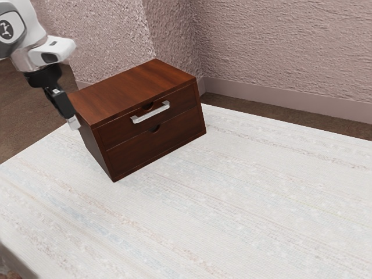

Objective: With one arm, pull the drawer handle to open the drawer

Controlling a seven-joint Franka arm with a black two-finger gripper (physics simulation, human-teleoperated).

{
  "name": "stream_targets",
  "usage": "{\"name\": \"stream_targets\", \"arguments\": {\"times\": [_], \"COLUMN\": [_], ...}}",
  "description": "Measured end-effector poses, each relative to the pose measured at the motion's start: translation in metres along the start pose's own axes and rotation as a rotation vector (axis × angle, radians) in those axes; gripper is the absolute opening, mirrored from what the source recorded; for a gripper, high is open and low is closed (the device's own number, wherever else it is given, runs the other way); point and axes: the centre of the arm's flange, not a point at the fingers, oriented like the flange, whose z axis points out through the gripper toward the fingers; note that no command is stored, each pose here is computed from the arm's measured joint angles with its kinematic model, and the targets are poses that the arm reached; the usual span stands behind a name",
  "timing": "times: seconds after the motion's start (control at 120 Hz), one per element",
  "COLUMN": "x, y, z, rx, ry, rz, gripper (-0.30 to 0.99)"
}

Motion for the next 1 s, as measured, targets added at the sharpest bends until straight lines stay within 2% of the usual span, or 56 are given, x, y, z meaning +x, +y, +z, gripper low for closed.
{"name": "stream_targets", "arguments": {"times": [0.183, 0.292, 0.333, 0.392, 0.467, 0.575, 0.625, 0.758, 1.0], "x": [-0.006, -0.028, -0.028, -0.004, 0.040, 0.112, 0.128, 0.135, 0.171], "y": [-0.006, 0.029, 0.038, 0.036, 0.026, 0.032, 0.031, 0.010, 0.054], "z": [-0.004, -0.082, -0.095, -0.076, -0.025, 0.039, 0.049, 0.060, 0.065], "rx": [0.000, 0.078, 0.093, 0.101, 0.139, 0.221, 0.258, 0.320, 0.384], "ry": [0.012, 0.136, 0.158, 0.120, 0.033, -0.038, -0.039, -0.023, 0.004], "rz": [-0.015, 0.060, 0.077, 0.075, 0.068, 0.109, 0.116, 0.081, 0.111], "gripper": [0.69, 0.69, 0.69, 0.69, 0.69, 0.69, 0.69, 0.69, 0.69]}}
